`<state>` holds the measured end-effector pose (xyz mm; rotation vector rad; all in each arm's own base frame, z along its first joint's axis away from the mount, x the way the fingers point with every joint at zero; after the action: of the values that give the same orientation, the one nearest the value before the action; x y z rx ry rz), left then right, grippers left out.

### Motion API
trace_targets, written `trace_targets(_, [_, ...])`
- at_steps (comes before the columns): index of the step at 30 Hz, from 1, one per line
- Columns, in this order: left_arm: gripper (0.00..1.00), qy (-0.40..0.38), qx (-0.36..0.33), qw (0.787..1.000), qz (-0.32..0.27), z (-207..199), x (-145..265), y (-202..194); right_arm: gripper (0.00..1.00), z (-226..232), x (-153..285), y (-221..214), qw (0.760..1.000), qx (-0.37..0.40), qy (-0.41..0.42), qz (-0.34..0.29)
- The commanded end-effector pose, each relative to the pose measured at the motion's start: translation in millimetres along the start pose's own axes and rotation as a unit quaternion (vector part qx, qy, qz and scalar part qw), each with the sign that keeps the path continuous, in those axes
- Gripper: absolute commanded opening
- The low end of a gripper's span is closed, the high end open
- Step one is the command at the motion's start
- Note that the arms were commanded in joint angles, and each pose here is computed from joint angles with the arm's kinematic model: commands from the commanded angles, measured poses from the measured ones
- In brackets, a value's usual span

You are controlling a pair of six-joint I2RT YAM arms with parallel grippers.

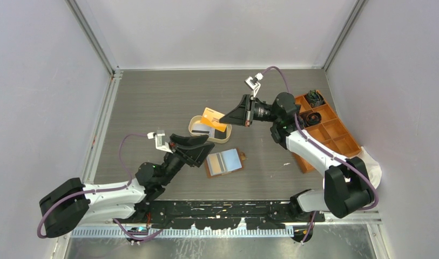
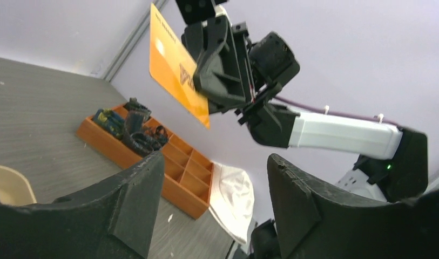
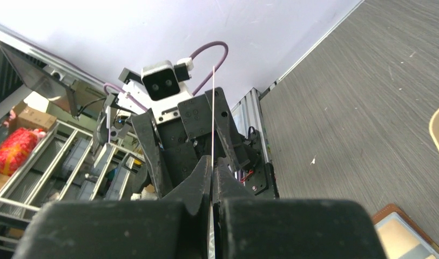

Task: Put the credit cards into the card holder
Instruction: Insert the credit card into the card holder.

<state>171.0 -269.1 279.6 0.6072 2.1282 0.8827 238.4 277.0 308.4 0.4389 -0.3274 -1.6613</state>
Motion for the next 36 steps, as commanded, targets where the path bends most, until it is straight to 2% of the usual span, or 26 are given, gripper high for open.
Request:
trace_targets(1, [0.67, -0.001, 0.008, 0.997, -0.074, -13.5, -21.8, 40.9, 0.01, 29.3, -3.9, -7.4, 0.998, 0.053, 0.043, 0.013])
trace_targets(6, [0.55, 0.009, 0.017, 0.996, -0.091, -11.8, -32.1, 45.7, 0.01, 31.1, -5.9, -12.5, 0.997, 0.058, 0.048, 0.021])
trace_targets(10, [0.42, 0.014, 0.019, 0.995, -0.096, -10.2, -37.9, 45.6, 0.01, 34.1, -7.6, -16.5, 0.996, 0.062, 0.054, 0.027])
trace_targets(14, [0.24, 0.019, 0.019, 0.995, -0.100, -8.6, -39.5, 46.4, 0.01, 33.3, -9.3, -19.3, 0.996, 0.063, 0.056, 0.032])
trace_targets(23, [0.20, 0.007, 0.009, 0.995, -0.103, -11.3, -40.3, 52.3, 0.01, 28.2, -12.7, -24.9, 0.996, 0.064, 0.053, 0.043])
trace_targets(24, [0.14, 0.003, 0.008, 0.995, -0.102, -11.9, -40.1, 52.1, 0.01, 27.7, -12.9, -25.3, 0.996, 0.064, 0.052, 0.044])
trace_targets(25, [0.04, 0.001, 0.006, 0.995, -0.101, -12.1, -39.8, 52.2, 0.01, 27.1, -12.8, -25.0, 0.996, 0.066, 0.051, 0.044])
trace_targets(26, [0.00, 0.000, 0.006, 0.995, -0.101, -11.8, -39.0, 52.6, 0.02, 26.5, -12.7, -25.0, 0.995, 0.068, 0.049, 0.045])
trace_targets(29, [0.00, 0.003, 0.004, 0.995, -0.099, -9.0, -34.2, 52.7, 0.13, 23.4, -12.8, -25.9, 0.995, 0.074, 0.042, 0.050])
trace_targets(31, [0.00, 0.009, 0.000, 0.996, -0.089, -4.9, -29.0, 49.5, 0.26, 20.2, -12.2, -27.3, 0.994, 0.084, 0.032, 0.061])
trace_targets(36, [0.00, 0.009, -0.017, 1.000, -0.019, 0.3, -11.6, 32.9, 0.48, 0.3, -0.7, -36.2, 0.977, 0.185, -0.021, 0.107])
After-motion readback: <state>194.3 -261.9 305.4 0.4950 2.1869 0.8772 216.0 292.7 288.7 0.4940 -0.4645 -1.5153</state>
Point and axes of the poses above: each gripper's point midway between its finger pads, its own x axis back along the fingers, its own z axis along the line the jaws close on, y = z × x, the point moved 1 cm from there along x, back along the fingers, and after that the axes turned 11 degrees about -x, right-handed, at the moved point
